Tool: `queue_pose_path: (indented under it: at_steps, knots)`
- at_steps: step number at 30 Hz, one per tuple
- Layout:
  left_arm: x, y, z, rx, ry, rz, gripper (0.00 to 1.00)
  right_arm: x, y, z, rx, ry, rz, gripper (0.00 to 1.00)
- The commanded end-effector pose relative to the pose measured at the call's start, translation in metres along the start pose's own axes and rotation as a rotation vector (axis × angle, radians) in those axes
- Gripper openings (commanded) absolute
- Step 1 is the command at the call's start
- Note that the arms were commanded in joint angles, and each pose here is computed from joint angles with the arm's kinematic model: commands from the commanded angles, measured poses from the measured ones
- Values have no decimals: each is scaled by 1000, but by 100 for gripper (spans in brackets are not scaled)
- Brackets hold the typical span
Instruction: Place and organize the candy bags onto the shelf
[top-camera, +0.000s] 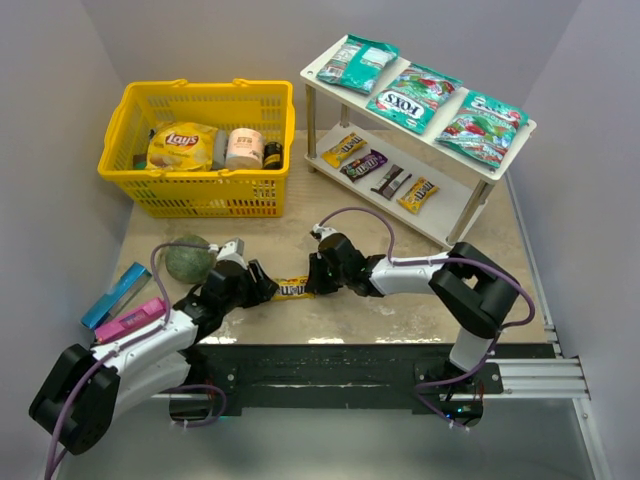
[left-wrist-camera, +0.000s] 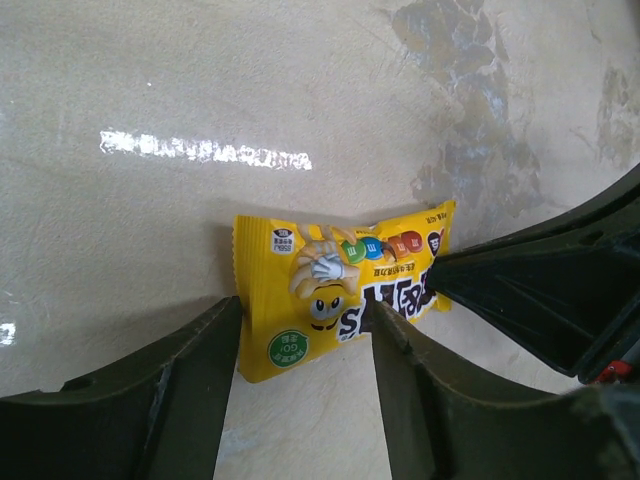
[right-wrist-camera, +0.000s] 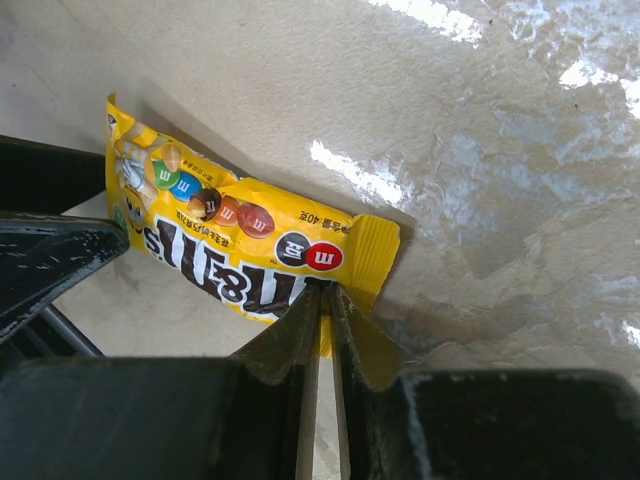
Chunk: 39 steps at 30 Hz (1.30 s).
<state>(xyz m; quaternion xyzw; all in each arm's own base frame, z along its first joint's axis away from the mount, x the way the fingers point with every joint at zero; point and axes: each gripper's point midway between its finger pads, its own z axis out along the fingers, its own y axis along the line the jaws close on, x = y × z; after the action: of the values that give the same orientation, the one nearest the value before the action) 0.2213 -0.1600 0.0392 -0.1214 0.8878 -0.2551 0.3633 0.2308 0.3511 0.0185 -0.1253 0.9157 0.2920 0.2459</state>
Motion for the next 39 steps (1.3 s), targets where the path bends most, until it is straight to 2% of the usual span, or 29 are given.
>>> queue_pose_path:
  at_steps: [1,7,16,23,27,31,35,39]
  knots:
    - [2,-4,2,49,10,12,55,17,-27,9,91,47,6,13]
    - [2,-4,2,87,18,11,47,16,-36,8,117,47,4,13]
    - [7,-8,1,142,44,18,27,13,-45,8,136,42,5,12]
    - [5,-12,0,156,49,29,1,4,-51,1,156,19,18,12]
    - [0,-15,-2,155,38,34,0,-8,-57,-8,209,-23,4,12]
    - [-6,-21,-6,169,28,32,0,-35,-81,-38,377,-159,-7,12]
    - [-13,-35,-10,221,16,16,0,-60,-67,-69,368,-239,-33,19]
    - [-24,-61,-14,320,8,-24,0,-91,-36,-116,285,-349,-53,27]
